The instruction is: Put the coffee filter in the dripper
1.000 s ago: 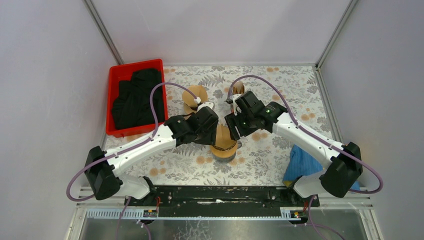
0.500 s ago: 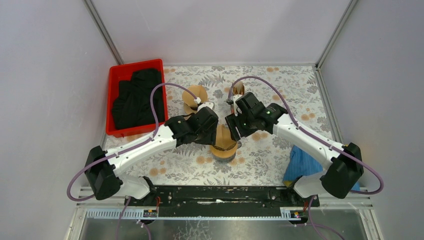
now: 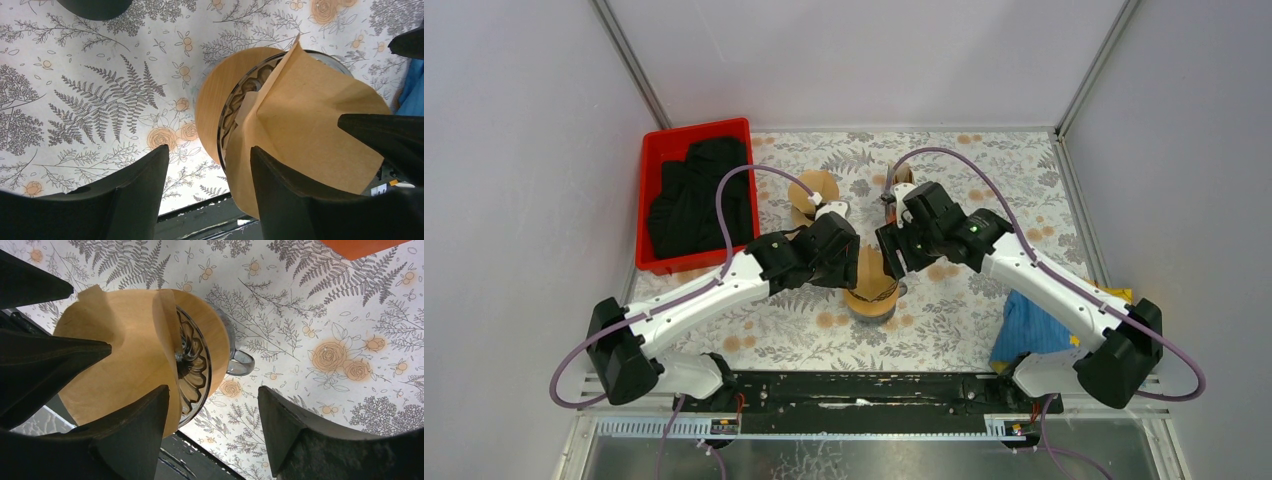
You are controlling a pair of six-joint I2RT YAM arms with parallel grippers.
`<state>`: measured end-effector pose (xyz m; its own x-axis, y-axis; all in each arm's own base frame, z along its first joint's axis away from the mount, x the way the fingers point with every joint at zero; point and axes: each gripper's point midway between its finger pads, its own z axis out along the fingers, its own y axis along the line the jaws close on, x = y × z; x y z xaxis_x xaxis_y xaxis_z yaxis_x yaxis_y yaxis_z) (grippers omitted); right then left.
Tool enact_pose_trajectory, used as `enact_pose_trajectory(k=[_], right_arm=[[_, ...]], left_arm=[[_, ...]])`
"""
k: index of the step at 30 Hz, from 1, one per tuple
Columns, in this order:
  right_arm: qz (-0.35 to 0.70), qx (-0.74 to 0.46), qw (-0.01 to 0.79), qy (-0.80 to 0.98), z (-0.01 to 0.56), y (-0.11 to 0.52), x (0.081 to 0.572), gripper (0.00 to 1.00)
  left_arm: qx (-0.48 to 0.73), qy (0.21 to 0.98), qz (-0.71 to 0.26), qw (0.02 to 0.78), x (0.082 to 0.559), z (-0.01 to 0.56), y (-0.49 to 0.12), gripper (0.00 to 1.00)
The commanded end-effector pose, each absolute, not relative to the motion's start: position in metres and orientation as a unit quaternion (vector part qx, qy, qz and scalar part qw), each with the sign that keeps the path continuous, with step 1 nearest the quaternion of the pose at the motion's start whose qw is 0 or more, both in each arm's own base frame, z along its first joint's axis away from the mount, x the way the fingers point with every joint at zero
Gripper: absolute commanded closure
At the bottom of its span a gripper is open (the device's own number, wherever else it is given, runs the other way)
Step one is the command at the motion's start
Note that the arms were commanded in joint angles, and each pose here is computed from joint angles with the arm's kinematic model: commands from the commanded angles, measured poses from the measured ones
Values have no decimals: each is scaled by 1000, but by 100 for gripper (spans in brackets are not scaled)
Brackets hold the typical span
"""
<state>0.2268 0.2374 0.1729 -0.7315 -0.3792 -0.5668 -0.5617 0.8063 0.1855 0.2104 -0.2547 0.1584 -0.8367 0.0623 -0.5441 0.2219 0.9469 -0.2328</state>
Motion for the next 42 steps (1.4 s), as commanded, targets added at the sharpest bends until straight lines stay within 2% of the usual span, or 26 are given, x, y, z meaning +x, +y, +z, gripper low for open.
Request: enact_pose_trajectory(k=[1, 11, 17, 25, 33, 42], right_arm=[[205, -254, 315, 891, 207, 244, 235, 27], [199, -253, 317, 892, 201, 244, 239, 25], [212, -264, 299, 892, 190, 255, 240, 24], [158, -254, 289, 910, 160, 237, 247, 23], [149, -254, 267, 918, 140, 231, 243, 23], [145, -252, 261, 920, 134, 229, 241, 23]], left_arm=[[63, 930, -183, 312, 221, 182, -264, 31], [63, 931, -172, 316, 225, 178, -263, 25], [65, 936, -160, 308, 227, 168, -263, 25], [66, 941, -146, 299, 226, 155, -258, 26], [67, 944, -141, 292, 223, 144, -256, 27], [64, 946, -138, 288, 220, 136, -252, 28]])
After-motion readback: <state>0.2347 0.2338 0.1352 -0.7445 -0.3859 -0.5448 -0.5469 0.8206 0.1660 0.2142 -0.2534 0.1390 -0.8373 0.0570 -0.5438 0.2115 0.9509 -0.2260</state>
